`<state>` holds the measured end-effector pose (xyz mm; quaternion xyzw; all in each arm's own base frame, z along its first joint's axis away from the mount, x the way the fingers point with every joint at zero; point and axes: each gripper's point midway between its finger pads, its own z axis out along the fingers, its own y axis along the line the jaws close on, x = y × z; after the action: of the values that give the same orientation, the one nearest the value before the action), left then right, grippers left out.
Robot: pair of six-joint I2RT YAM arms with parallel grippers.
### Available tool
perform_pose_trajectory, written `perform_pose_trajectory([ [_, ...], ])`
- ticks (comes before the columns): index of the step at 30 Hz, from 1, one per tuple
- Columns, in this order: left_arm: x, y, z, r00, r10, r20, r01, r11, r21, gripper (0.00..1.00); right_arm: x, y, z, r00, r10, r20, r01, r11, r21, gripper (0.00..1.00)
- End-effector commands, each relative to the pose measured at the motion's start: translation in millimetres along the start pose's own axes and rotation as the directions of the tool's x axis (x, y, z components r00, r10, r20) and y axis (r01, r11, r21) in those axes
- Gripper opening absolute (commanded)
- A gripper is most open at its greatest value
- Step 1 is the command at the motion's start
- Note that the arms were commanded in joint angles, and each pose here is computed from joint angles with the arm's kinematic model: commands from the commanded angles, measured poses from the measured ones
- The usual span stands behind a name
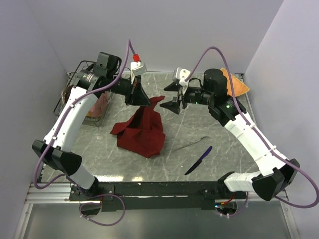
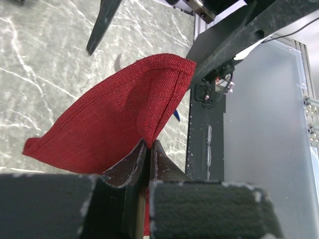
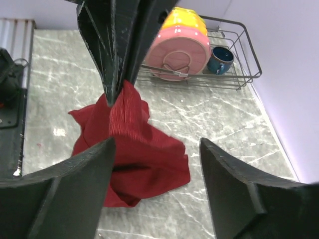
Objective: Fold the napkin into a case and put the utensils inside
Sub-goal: Pass from the left arm to the right
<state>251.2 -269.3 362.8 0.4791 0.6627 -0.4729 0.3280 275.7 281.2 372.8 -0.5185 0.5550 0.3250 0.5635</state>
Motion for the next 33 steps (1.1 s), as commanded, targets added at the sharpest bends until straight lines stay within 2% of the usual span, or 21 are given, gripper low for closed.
perform_pose_trajectory([
  [1,-5.7,-24.0,-0.4,0.999,0.038,0.027,-0.04,0.997,0.06,0.08,-31.6,-3.0,-9.4,0.986,-0.162,0.038,0.16,0.985,0.059,0.68],
  [9,4.2,-19.3,3.4,1.0,0.003,-0.002,-0.003,0.998,0.067,0.06,-41.3,5.1,-17.9,0.968,-0.247,0.036,0.245,0.967,0.066,0.56],
  [15,5.4,-18.2,6.2,1.0,-0.024,-0.004,0.024,0.996,0.09,0.06,-31.9,16.5,-14.8,0.954,-0.299,0.0,0.299,0.954,0.028,0.47],
  [23,7.7,-20.6,7.7,0.999,-0.041,-0.009,0.042,0.993,0.112,0.06,-23.0,24.1,-5.3,0.94,-0.34,-0.031,0.341,0.94,-0.003,0.44],
  [26,9.2,-21.8,8.7,0.999,-0.041,-0.013,0.042,0.993,0.113,0.06,-21.3,23.7,-3.3,0.937,-0.346,-0.041,0.347,0.938,-0.004,0.37],
  [28,10.9,-21.8,9.4,0.999,-0.038,-0.02,0.04,0.993,0.114,0.07,-24.0,23.9,-3.2,0.937,-0.349,-0.037,0.349,0.937,0.004,0.21],
  [29,11.9,-19.4,10.3,0.999,-0.038,-0.025,0.04,0.993,0.109,0.07,-27.6,21.6,-2.8,0.935,-0.352,-0.03,0.353,0.935,0.022,0.0],
  [31,12.2,-17.2,10.1,0.999,-0.042,-0.03,0.045,0.995,0.094,0.15,-32.4,15.4,-5.0,0.943,-0.332,-0.034,0.334,0.94,0.066,0.0],
  [33,13.0,-9.2,5.4,0.999,-0.043,-0.03,0.044,0.998,0.053,0.32,-39.1,9.2,-10.5,0.95,-0.31,-0.036,0.312,0.943,0.115,0.0],
])
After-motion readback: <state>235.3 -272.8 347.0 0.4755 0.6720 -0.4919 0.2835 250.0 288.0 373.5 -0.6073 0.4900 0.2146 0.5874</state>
